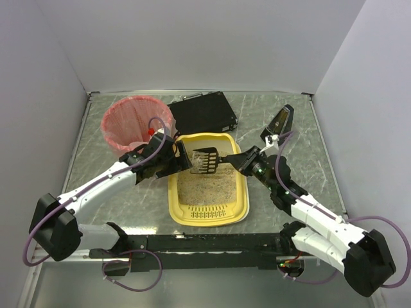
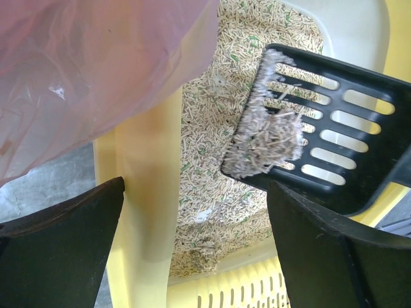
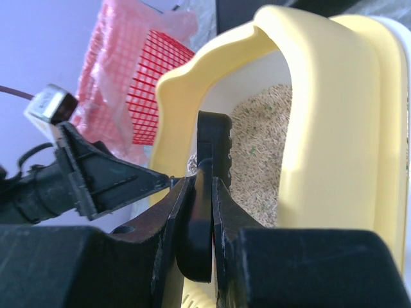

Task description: Clean the litter box

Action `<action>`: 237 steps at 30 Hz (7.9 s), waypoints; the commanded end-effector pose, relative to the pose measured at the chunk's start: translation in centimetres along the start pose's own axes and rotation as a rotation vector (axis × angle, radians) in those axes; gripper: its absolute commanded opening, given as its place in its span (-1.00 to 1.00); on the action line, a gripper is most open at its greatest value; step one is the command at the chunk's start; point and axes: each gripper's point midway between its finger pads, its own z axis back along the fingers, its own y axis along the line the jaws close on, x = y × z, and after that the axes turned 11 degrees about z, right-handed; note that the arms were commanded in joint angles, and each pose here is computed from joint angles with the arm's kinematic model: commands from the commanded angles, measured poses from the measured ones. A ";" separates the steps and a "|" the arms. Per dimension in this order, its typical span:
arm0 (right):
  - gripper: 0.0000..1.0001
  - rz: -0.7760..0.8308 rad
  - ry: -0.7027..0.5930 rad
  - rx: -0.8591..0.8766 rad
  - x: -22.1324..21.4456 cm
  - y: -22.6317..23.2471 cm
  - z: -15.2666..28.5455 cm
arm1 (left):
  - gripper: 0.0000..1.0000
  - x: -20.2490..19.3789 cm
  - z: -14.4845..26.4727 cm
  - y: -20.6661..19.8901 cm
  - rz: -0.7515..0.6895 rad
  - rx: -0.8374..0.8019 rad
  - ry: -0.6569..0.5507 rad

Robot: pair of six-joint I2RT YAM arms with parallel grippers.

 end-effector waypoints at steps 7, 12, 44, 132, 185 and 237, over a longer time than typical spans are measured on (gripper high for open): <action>-1.00 -0.004 -0.071 0.049 2.1 1.5 1.6 | 0.94 2.0 1.9 -3.0 0.016 -0.095 -0.064; -1.00 -0.009 -0.083 0.052 2.2 1.4 2.1 | 0.93 2.4 2.5 -2.9 0.019 -0.093 -0.082; -1.00 -0.345 -0.025 0.055 2.5 3.5 5.3 | 0.94 4.8 9.7 -2.7 0.122 -0.197 -0.241; -1.00 -0.039 0.132 0.211 16.2 19.3 -11.8 | 0.93 5.1 11.1 3.5 0.127 -0.034 -0.350; -1.00 0.600 0.094 -0.380 16.7 10.4 1.8 | 0.94 3.1 9.3 -0.3 0.076 -0.231 -0.228; -1.00 1.175 0.749 -1.117 2.1 -1.9 -1.7 | 0.94 2.1 8.8 1.9 0.110 -0.174 -0.207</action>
